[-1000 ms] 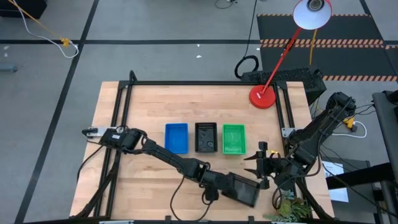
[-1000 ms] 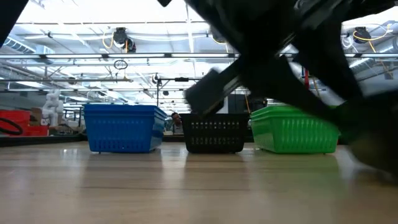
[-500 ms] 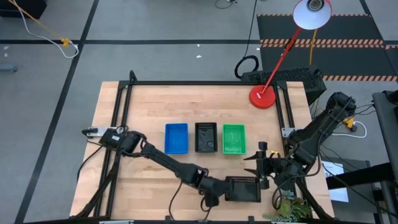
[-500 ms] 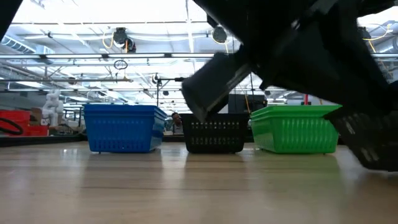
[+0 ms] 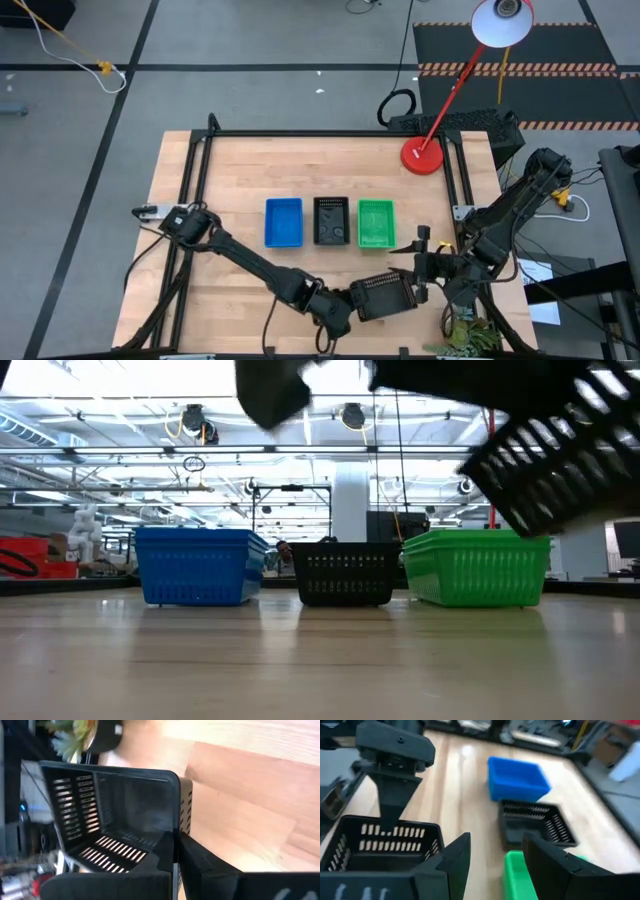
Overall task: Stack baskets by color
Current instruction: Stack the black bin on top of stacked black bins
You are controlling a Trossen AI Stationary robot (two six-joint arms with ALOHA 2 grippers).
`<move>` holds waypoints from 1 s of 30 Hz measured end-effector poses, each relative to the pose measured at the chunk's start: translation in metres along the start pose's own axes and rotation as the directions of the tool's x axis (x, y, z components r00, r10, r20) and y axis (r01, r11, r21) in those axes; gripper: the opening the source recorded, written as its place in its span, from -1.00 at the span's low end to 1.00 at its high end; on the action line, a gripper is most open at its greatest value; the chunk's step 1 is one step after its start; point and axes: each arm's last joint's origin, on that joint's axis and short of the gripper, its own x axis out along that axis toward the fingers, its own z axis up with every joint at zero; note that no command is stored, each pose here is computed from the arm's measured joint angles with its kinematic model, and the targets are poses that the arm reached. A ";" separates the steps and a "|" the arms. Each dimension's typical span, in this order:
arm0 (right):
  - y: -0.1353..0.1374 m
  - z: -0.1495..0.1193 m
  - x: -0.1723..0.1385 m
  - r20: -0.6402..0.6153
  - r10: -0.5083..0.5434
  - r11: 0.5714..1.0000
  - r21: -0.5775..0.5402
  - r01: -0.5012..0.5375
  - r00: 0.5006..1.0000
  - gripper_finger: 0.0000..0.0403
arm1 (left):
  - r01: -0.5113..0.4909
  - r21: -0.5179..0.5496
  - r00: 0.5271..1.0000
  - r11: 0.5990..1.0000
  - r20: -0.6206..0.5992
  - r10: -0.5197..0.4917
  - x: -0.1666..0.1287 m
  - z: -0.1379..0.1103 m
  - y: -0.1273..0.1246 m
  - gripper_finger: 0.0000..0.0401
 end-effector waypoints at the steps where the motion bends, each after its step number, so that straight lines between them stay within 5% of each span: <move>1: 0.000 0.001 -0.002 0.018 -0.018 1.000 -0.002 0.018 1.000 -0.15 | 0.002 -0.020 1.000 1.000 -0.009 -0.002 -0.005 0.000 0.002 -0.95; 10: 0.006 0.005 -0.024 0.130 -0.070 0.998 0.000 0.070 0.989 -0.22 | -0.065 -0.189 0.985 0.980 -0.169 0.032 -0.053 -0.008 0.021 -0.95; 22: 0.009 0.004 -0.032 0.180 -0.109 0.993 -0.017 0.114 0.977 -0.97 | -0.200 -0.392 0.926 0.898 -0.376 0.042 -0.103 -0.035 0.041 -0.95; 30: 0.009 0.004 -0.034 0.194 -0.132 0.989 -0.043 0.143 0.972 -0.95 | -0.257 -0.450 0.906 0.855 -0.420 0.051 -0.112 -0.045 0.049 -0.96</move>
